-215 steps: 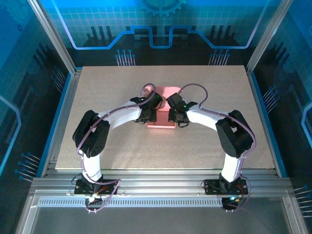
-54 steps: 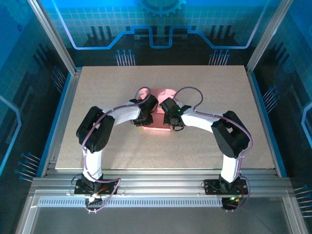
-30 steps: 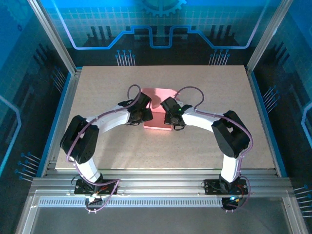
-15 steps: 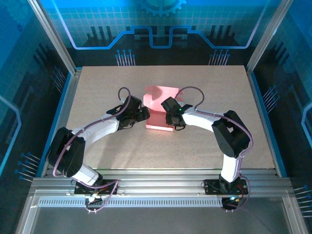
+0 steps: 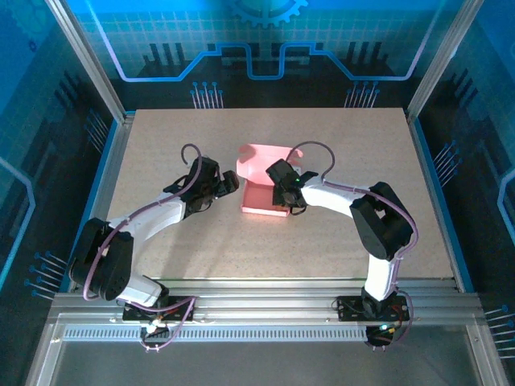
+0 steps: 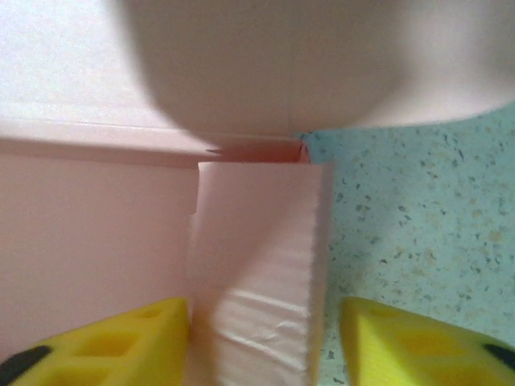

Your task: Fold the paper box

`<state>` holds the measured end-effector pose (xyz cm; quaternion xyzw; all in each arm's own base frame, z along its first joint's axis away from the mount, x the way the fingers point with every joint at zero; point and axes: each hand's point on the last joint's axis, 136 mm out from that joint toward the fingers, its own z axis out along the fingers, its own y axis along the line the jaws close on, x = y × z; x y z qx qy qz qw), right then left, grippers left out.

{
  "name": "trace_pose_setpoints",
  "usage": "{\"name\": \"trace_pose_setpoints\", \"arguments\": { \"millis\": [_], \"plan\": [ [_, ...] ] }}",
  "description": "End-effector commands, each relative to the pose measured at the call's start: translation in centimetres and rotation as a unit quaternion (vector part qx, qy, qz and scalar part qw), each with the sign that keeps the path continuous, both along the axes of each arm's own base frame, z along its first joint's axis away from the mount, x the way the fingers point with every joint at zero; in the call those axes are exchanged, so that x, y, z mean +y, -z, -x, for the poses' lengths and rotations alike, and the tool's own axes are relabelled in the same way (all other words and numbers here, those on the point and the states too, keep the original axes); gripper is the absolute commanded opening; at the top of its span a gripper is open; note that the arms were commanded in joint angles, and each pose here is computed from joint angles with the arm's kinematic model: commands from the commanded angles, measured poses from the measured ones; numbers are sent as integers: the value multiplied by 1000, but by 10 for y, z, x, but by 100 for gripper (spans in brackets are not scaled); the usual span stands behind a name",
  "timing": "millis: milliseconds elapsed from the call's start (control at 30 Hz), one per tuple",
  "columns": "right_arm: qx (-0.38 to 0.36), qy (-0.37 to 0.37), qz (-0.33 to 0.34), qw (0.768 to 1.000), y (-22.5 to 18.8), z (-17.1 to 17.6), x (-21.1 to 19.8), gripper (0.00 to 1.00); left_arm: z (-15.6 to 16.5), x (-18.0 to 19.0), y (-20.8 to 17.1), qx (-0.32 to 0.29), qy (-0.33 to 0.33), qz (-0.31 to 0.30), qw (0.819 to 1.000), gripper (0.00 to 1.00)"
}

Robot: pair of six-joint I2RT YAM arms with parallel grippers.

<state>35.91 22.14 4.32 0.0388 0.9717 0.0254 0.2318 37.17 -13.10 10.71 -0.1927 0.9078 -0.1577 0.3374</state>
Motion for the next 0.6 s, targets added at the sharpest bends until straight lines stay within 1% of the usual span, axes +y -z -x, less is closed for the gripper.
{"name": "trace_pose_setpoints", "arguments": {
  "millis": [0,267,333,500,567],
  "plan": [
    [10,-17,11,1000,-4,-3,-5,44,0,0,-9,-17,11,14,1000,98],
    [42,-33,8,999,12,0,-5,24,2,1,-4,-11,14,11,1000,98],
    [45,-41,11,998,14,0,-6,22,1,0,-3,-9,18,14,1000,99],
    [56,-70,3,996,16,-2,-9,25,3,-7,9,0,29,26,999,99],
    [60,-82,-2,995,17,-2,-10,23,6,-7,15,3,26,33,999,99]
  ]
}}
